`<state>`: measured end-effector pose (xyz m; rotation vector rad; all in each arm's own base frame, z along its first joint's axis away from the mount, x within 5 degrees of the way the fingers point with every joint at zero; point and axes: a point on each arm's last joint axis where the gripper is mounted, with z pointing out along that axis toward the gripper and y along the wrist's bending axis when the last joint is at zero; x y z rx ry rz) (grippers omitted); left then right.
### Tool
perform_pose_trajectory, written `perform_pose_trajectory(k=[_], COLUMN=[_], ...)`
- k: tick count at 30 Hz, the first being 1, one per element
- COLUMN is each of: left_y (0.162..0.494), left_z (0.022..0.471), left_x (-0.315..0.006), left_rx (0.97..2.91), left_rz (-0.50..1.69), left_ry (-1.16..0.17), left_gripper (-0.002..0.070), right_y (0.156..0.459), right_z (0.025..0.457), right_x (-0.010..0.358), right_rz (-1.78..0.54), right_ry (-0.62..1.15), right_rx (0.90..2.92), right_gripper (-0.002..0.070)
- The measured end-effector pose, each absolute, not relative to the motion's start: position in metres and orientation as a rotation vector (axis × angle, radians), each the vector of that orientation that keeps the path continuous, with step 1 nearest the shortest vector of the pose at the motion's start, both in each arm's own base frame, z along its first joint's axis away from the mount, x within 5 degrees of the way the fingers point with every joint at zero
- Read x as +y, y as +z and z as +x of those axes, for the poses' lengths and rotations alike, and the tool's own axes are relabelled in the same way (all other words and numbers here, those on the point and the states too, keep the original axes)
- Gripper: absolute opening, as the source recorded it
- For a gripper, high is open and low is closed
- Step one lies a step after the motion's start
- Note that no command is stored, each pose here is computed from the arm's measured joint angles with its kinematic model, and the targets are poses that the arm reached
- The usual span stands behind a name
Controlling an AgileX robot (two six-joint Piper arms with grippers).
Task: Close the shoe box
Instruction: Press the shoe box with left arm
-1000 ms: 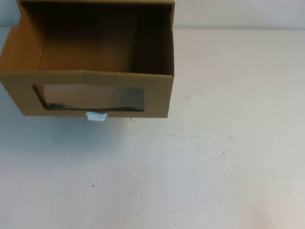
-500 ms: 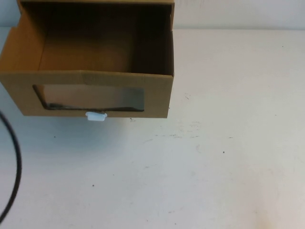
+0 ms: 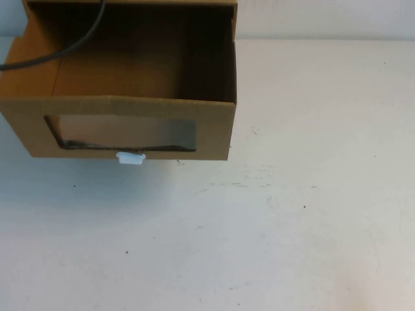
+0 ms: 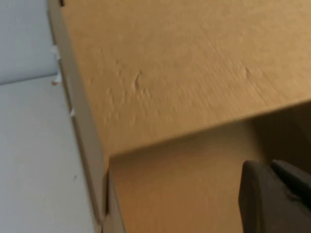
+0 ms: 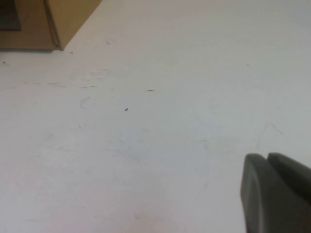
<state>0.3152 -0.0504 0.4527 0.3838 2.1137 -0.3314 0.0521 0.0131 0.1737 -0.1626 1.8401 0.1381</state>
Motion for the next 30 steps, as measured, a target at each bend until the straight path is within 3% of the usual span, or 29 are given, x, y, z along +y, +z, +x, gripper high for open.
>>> perform_pose_trajectory(k=[8, 17, 30], left_y=[0.432, 0.415, 0.405], left_z=[0.392, 0.42, 0.426], left_x=[-0.062, -0.066, -0.066], left_rx=[2.109, 2.131, 2.151], left_rz=[0.437, 0.464, 0.467], left_ry=[-0.417, -0.433, -0.443], left_gripper=[-0.0002, -0.0002, -0.0002], right_y=[0.174, 0.174, 0.198], right_z=[0.052, 0.052, 0.056], right_x=[0.013, 0.013, 0.013], right_rz=[-0.163, -0.16, 0.341], right_ry=[0.138, 0.143, 0.61], right_rx=[1.84, 1.84, 1.569], right_gripper=[-0.0011, -0.0011, -0.0011])
